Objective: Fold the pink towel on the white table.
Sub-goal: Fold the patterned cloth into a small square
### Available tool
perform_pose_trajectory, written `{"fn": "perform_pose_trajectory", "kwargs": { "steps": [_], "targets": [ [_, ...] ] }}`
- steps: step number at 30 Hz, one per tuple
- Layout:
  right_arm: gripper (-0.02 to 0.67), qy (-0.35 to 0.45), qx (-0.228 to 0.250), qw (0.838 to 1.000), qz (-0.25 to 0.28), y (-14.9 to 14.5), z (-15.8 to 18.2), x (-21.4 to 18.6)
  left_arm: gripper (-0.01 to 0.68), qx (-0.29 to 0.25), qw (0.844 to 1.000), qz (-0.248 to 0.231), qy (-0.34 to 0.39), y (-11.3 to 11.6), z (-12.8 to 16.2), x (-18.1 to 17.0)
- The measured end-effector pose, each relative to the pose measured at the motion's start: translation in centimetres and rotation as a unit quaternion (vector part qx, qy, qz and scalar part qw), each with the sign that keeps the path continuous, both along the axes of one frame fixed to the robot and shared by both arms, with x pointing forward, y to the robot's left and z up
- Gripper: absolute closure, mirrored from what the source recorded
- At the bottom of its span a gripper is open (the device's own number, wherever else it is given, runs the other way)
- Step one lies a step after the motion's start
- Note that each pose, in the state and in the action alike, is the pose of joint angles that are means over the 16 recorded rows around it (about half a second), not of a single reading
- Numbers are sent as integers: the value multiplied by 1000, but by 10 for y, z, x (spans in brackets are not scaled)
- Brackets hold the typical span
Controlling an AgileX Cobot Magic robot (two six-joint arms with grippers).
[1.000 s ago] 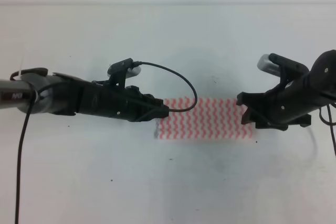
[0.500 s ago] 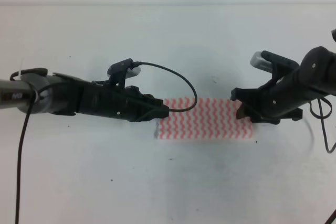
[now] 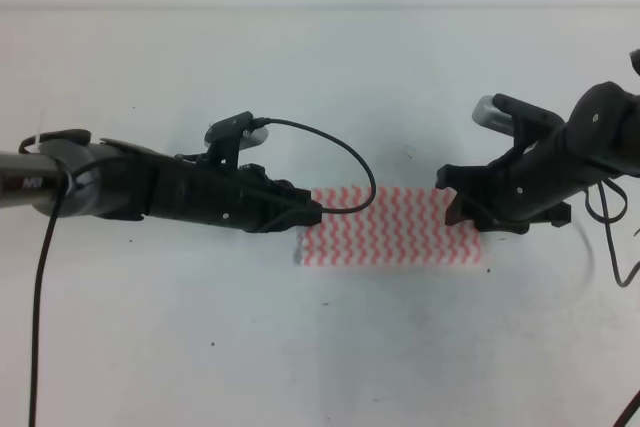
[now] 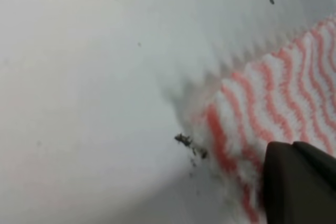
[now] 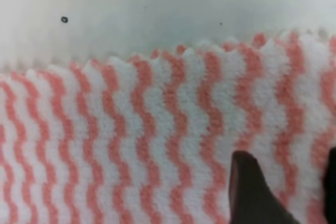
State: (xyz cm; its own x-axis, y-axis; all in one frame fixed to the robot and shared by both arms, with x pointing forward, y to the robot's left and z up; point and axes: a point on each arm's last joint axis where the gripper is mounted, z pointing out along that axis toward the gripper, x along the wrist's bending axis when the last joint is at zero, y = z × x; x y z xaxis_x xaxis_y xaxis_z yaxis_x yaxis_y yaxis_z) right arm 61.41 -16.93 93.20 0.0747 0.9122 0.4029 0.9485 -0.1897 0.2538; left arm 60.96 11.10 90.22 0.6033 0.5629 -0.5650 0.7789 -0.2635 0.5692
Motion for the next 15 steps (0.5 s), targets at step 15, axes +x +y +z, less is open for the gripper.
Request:
{"fn": "perform_pose_trajectory", "kwargs": {
  "steps": [15],
  "targets": [
    [504, 7, 2, 1000, -1, 1, -5, 1, 678, -1, 1000, -5, 1, 0, 0, -1]
  ]
}}
